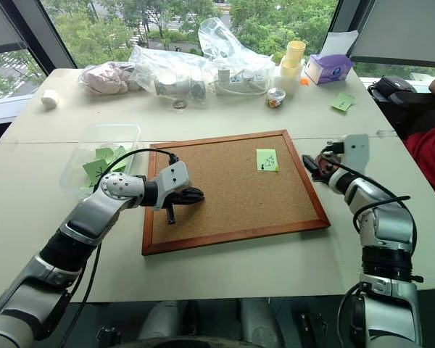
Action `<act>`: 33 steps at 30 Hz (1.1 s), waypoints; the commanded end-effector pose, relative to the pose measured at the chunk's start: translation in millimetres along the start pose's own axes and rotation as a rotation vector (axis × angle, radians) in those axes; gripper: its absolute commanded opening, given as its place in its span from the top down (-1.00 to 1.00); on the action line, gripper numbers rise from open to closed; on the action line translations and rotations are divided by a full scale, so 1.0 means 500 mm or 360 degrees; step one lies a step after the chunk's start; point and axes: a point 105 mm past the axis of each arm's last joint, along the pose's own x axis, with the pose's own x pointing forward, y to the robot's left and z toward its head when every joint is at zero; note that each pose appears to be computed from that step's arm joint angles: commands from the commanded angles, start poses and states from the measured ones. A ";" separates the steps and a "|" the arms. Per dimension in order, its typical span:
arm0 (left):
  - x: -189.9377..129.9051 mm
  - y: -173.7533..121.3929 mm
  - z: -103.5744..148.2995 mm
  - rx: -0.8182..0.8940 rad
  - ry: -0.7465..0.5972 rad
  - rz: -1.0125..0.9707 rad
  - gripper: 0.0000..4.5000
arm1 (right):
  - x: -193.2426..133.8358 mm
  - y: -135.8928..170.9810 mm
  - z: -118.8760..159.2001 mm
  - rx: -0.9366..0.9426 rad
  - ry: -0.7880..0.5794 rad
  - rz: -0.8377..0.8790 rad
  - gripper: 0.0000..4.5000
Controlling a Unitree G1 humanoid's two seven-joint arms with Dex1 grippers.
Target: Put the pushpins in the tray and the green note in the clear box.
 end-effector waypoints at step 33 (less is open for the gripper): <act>0.002 -0.019 -0.023 -0.0022 0.0062 -0.0043 0.79 | 0.031 0.114 0.004 -0.0186 -0.0209 0.0261 0.99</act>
